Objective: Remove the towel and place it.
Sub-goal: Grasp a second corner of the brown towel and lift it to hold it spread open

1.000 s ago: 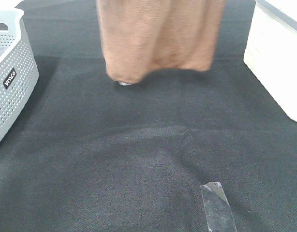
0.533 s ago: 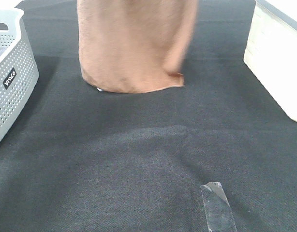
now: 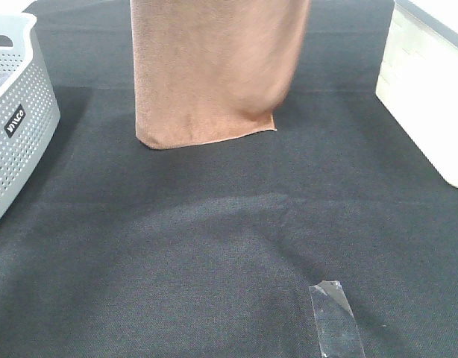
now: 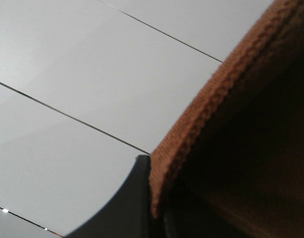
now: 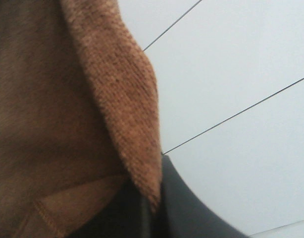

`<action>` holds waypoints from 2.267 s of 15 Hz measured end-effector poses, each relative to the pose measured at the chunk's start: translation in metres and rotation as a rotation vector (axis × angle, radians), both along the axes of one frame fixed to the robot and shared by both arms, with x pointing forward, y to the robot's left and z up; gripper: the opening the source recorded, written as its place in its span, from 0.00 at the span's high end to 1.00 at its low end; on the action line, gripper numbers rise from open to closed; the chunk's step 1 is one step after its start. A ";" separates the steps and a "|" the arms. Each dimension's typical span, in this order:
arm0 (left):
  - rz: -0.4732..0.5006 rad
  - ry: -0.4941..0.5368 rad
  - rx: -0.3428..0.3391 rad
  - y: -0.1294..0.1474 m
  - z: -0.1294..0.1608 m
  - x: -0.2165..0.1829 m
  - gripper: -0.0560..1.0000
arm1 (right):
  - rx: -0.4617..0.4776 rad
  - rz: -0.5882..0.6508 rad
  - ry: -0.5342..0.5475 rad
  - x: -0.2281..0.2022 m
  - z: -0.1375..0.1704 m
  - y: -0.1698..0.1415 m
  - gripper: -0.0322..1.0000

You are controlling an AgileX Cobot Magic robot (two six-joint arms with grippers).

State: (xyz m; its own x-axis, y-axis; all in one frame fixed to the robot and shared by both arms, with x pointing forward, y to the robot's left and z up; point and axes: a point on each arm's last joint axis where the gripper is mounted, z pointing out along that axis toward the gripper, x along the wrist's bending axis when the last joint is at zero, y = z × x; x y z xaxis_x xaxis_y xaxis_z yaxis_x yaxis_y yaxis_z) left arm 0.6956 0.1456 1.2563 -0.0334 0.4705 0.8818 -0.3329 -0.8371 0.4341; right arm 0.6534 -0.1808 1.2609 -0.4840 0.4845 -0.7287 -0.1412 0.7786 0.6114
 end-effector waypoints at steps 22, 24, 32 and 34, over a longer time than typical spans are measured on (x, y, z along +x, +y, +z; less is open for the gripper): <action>-0.047 -0.358 -0.178 0.011 -0.043 0.065 0.95 | 0.463 -0.168 -0.329 0.094 -0.059 0.010 0.97; -0.035 -0.314 -0.167 0.012 -0.053 0.071 0.95 | 0.468 -0.165 -0.313 0.094 -0.060 0.011 0.97; -0.033 -0.135 -0.223 0.012 -0.081 0.086 0.95 | 0.470 -0.147 -0.157 0.101 -0.080 0.006 0.97; -0.025 0.087 -0.340 0.010 -0.097 0.091 0.95 | 0.476 -0.114 -0.031 0.098 -0.089 0.011 0.97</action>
State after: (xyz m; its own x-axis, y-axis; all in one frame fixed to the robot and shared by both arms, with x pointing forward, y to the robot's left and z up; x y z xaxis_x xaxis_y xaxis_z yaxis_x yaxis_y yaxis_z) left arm 0.7864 0.1556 1.1591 0.0507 0.7377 0.6733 -0.3012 -0.6315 0.7145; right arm 0.7516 -0.1698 1.1718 -0.3898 0.8160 -0.4268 -0.0951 0.4253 0.9000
